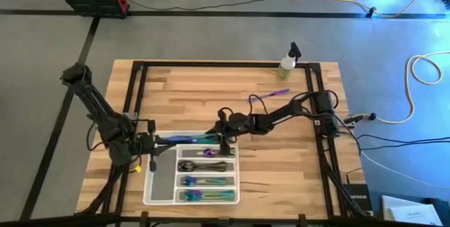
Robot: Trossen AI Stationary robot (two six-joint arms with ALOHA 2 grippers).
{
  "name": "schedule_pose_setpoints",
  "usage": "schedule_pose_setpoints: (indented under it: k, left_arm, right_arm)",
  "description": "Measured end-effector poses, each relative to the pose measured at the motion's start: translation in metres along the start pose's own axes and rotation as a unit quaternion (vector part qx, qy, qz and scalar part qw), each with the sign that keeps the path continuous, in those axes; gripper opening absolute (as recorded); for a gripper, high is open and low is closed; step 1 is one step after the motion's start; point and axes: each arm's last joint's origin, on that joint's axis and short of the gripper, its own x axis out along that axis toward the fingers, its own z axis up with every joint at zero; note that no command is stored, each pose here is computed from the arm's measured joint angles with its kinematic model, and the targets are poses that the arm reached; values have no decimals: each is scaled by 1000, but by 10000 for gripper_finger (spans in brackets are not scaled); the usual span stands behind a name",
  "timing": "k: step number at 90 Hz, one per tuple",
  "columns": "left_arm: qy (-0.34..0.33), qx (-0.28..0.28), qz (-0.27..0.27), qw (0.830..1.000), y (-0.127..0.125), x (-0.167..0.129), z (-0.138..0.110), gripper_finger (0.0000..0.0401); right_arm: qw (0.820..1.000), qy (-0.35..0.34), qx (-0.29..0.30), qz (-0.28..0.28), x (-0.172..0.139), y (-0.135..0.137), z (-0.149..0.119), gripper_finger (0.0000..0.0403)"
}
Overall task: Sort silverware
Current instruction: Put the blue table knife into the white silverware tray
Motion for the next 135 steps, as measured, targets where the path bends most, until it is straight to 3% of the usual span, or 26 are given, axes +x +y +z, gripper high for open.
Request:
schedule_pose_setpoints:
  k: [49,71,86,103,122,135]
  left_arm:
    - [3,-11,6,1000,2,4,0,0]
    - [22,-17,1,1000,11,19,2,0]
    - [9,13,-15,1000,36,50,17,0]
    - [-20,35,-15,999,89,91,28,0]
    - [-54,3,-61,997,139,141,23,0]
    - [0,6,-62,998,158,202,18,0]
  right_arm:
    - [999,-2,5,-36,0,-1,0,116]
    - [990,-30,-62,-121,-24,-5,29,112]
    - [991,-62,-43,-115,-41,-19,15,87]
    - [984,-106,4,-145,-79,-33,-15,65]
    - [963,-115,37,-240,-137,-44,-25,52]
    - [941,-50,95,-321,-161,-55,-33,42]
